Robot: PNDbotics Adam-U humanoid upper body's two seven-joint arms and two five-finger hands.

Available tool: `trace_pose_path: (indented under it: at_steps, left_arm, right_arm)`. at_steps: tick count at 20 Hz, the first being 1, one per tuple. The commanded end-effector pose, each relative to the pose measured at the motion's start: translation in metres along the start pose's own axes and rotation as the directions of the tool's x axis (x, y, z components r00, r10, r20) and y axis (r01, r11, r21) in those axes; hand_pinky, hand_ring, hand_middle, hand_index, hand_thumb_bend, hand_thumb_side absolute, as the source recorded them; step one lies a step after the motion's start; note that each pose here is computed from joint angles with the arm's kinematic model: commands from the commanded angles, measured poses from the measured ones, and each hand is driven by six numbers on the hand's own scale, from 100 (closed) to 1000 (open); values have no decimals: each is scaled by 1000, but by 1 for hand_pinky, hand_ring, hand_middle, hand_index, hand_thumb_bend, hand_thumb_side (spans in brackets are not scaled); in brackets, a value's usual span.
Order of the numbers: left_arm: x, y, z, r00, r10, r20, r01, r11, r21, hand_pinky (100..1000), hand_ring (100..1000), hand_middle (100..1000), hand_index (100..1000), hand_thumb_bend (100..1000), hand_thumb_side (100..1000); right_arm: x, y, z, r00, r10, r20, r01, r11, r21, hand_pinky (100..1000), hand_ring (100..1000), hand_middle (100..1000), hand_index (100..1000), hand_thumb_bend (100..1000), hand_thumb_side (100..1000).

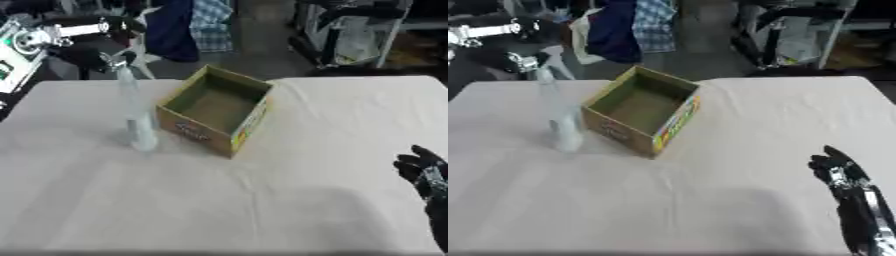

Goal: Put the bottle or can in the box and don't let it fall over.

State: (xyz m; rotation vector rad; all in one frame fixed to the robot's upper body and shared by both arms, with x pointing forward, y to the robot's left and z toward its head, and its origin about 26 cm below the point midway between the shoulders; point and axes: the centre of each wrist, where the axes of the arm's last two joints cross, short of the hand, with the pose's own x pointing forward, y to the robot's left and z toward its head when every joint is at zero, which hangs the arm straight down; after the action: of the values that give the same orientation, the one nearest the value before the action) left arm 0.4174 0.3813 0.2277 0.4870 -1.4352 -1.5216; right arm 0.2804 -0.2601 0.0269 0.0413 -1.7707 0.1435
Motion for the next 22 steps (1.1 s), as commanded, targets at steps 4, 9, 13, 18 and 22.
trace_pose_path:
  at_steps: [4, 9, 13, 18, 22]
  left_arm:
    - [3, 9, 0, 995, -89, -45, 90, 996, 7, 911, 946, 1000, 1000, 100, 527]
    - [0, 6, -2, 991, -114, -74, 114, 994, -5, 904, 935, 1000, 1000, 100, 485]
    - [-2, 6, -3, 986, -137, -97, 136, 991, -12, 901, 929, 986, 1000, 100, 443]
    - [-4, 5, -4, 979, -166, -120, 164, 986, -22, 894, 917, 969, 1000, 100, 414]
    - [-4, 5, -4, 973, -186, -139, 184, 983, -24, 881, 896, 943, 987, 100, 353]
  right_arm:
    - [6, -3, -4, 1000, 14, 21, -14, 1000, 11, 892, 798, 726, 876, 100, 704]
    - [6, -2, -4, 1000, 13, 22, -13, 1000, 12, 892, 798, 726, 876, 100, 704]
    - [6, -2, -4, 1000, 13, 22, -13, 1000, 14, 892, 798, 727, 876, 100, 705]
    - [7, -2, -4, 1000, 13, 23, -13, 1000, 14, 892, 798, 727, 876, 100, 705]
    - [7, -2, -4, 1000, 12, 23, -13, 1000, 15, 892, 798, 727, 876, 100, 705]
